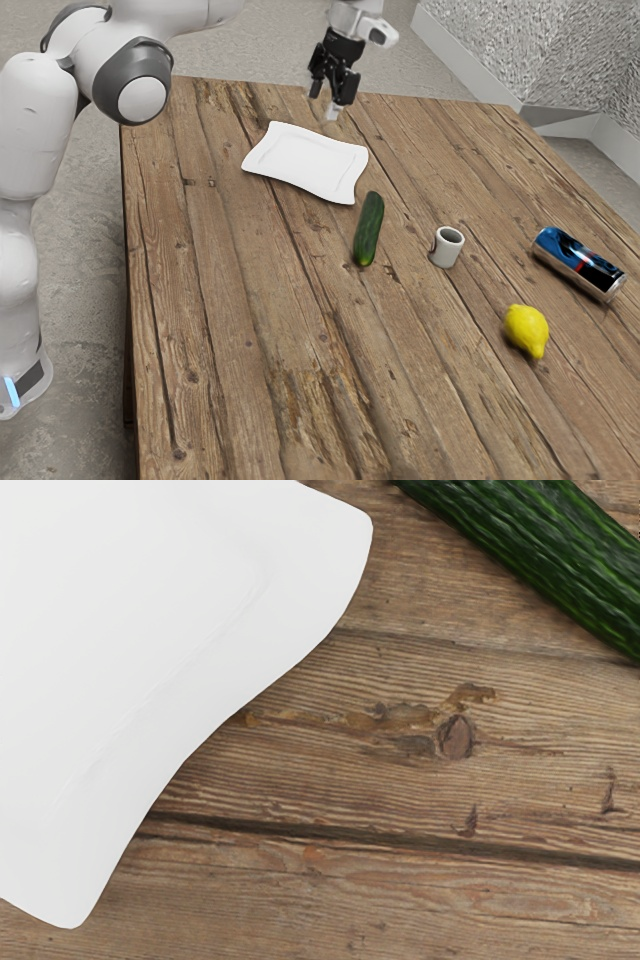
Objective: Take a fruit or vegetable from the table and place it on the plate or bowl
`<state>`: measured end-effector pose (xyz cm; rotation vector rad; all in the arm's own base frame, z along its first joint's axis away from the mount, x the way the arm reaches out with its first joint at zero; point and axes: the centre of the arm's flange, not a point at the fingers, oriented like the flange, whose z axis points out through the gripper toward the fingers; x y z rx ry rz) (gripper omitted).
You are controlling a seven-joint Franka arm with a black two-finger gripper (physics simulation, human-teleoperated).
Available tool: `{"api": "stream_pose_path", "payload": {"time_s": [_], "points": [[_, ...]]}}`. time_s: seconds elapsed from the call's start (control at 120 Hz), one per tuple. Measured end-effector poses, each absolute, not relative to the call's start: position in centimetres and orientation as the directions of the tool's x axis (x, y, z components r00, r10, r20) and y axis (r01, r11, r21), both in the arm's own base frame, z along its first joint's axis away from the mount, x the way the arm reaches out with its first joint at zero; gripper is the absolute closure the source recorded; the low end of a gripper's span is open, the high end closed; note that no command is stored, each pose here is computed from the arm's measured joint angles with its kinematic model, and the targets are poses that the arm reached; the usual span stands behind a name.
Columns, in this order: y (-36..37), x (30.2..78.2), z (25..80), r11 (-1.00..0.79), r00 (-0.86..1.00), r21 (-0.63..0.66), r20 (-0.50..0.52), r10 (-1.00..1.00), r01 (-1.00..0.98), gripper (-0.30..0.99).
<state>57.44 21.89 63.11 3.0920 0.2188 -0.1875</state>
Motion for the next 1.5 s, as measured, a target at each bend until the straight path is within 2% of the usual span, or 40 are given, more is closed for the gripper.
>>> {"api": "stream_pose_path", "payload": {"time_s": [0.192,0.217,0.258,0.317,0.367,0.408,0.442,0.475,0.517,0.567,0.6,0.642,0.767,0.95,1.125,1.233,1.5], "points": [[24.1,57.1,63.3,-0.988,0.989,0.065,-0.072,0.132,0.137,0.00],[24.4,56.1,65.3,-0.988,0.990,0.071,-0.036,0.138,0.140,0.00],[24.3,50.9,74.1,-0.988,0.982,0.054,0.115,0.151,0.145,0.00],[23.8,37.8,86.9,-0.978,0.922,0.002,0.333,0.197,0.208,0.00],[23.3,27.1,94.3,-0.952,0.839,-0.048,0.487,0.243,0.303,0.00],[19.7,24.7,97.2,-0.963,0.819,-0.095,0.551,0.159,0.251,0.00],[15.0,28.0,97.5,-0.984,0.833,-0.147,0.553,0.004,0.102,0.00],[10.1,33.5,96.2,-0.978,0.834,-0.188,0.524,-0.174,-0.086,0.00],[4.1,44.5,90.6,-0.920,0.809,-0.180,0.438,-0.392,-0.348,0.00],[-2.0,54.8,82.3,-0.817,0.744,-0.160,0.345,-0.572,-0.554,0.00],[-4.1,59.1,77.9,-0.762,0.706,-0.189,0.290,-0.646,-0.619,0.00],[-5.6,62.0,74.6,-0.702,0.658,-0.233,0.243,-0.712,-0.673,0.00],[-6.8,66.8,68.4,-0.566,0.551,-0.311,0.144,-0.822,-0.763,0.00],[-7.1,75.1,55.9,-0.430,0.398,-0.352,0.163,-0.903,-0.831,0.00],[-12.1,76.3,54.5,-0.290,0.224,-0.435,0.196,-0.955,-0.853,0.00],[-14.7,77.0,51.3,-0.219,0.147,-0.433,0.192,-0.970,-0.875,0.00],[-17.5,77.4,47.6,-0.107,0.036,-0.430,0.170,-0.985,-0.896,0.00]]}}
